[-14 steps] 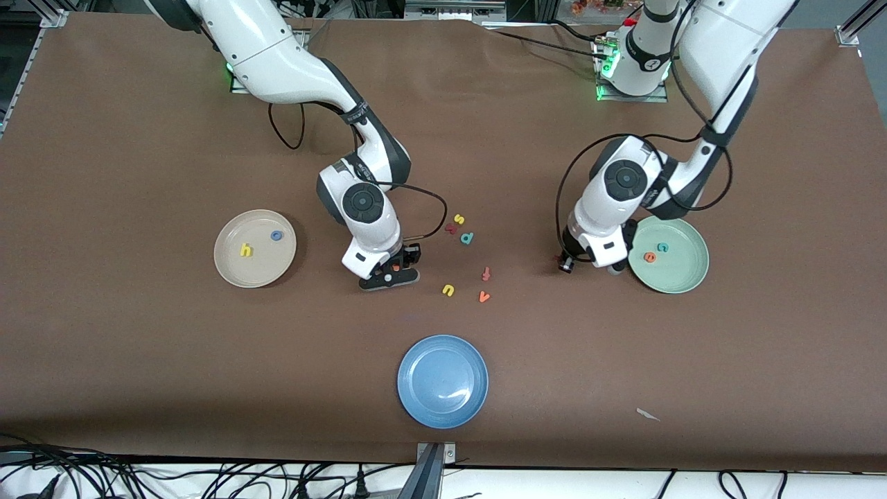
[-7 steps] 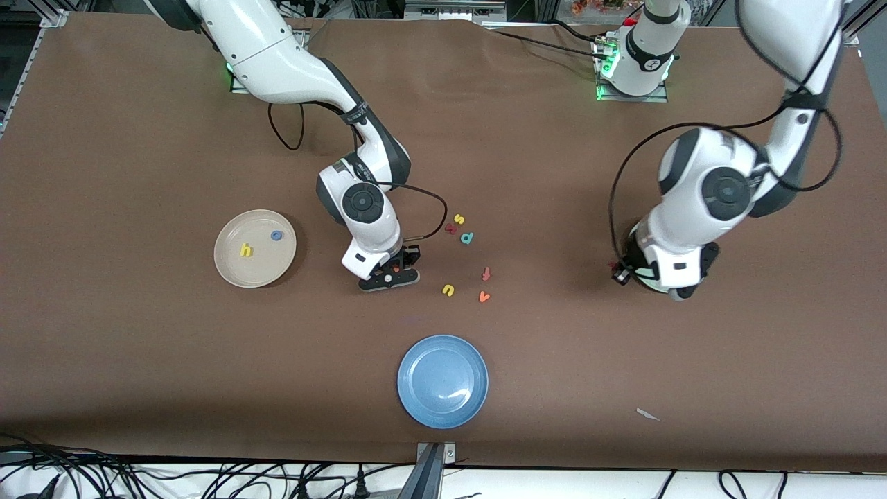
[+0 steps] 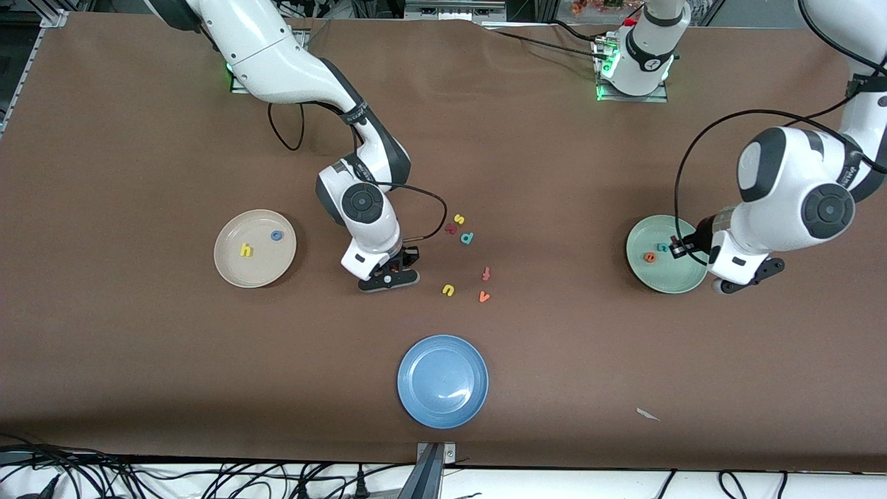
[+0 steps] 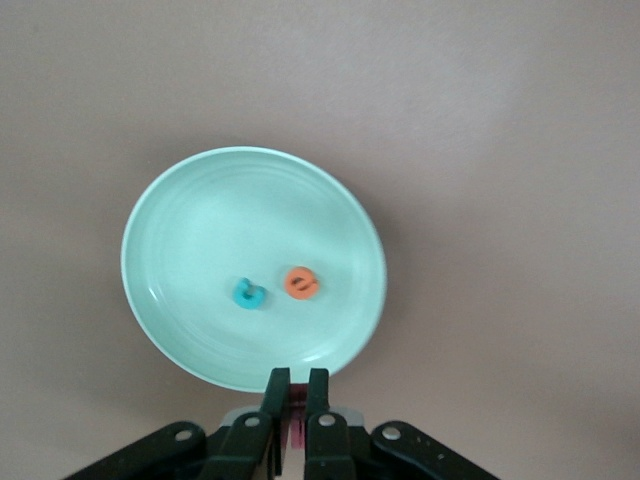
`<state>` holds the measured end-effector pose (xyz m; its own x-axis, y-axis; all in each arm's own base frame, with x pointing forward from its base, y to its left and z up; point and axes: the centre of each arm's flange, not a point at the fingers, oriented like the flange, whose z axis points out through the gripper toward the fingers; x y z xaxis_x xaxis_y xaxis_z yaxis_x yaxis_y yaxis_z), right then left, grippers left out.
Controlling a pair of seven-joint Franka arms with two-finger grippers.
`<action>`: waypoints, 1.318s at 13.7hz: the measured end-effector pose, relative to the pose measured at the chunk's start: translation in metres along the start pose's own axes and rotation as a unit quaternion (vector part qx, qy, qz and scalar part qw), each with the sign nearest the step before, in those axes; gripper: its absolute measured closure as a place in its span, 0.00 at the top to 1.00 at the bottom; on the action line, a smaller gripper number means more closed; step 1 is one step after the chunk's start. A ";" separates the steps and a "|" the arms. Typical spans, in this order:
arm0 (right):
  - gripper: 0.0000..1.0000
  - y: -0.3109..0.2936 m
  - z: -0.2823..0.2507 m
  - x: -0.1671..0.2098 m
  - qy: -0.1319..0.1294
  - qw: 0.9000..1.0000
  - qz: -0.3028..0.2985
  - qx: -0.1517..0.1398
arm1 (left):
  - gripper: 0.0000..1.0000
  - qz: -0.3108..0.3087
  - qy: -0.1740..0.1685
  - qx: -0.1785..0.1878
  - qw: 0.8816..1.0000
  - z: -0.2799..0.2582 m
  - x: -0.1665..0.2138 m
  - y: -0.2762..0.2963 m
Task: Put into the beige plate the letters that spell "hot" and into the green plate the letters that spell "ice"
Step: 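Carry the red i to the green plate and open the left gripper, then carry the orange f to the beige plate and open the right gripper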
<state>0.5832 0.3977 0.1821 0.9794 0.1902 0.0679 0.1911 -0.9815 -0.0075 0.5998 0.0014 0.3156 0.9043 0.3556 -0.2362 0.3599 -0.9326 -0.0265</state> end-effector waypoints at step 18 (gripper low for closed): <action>0.76 0.282 -0.122 -0.077 -0.097 0.990 -0.103 -0.014 | 0.85 0.060 0.037 -0.010 0.997 -0.024 0.057 -0.036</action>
<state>0.5540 0.1040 0.2964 0.9148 0.3832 -0.1274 0.3879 -0.9216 0.0139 0.6441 0.0564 0.3260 0.9555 0.2458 -0.1634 0.2518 -0.9676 0.0171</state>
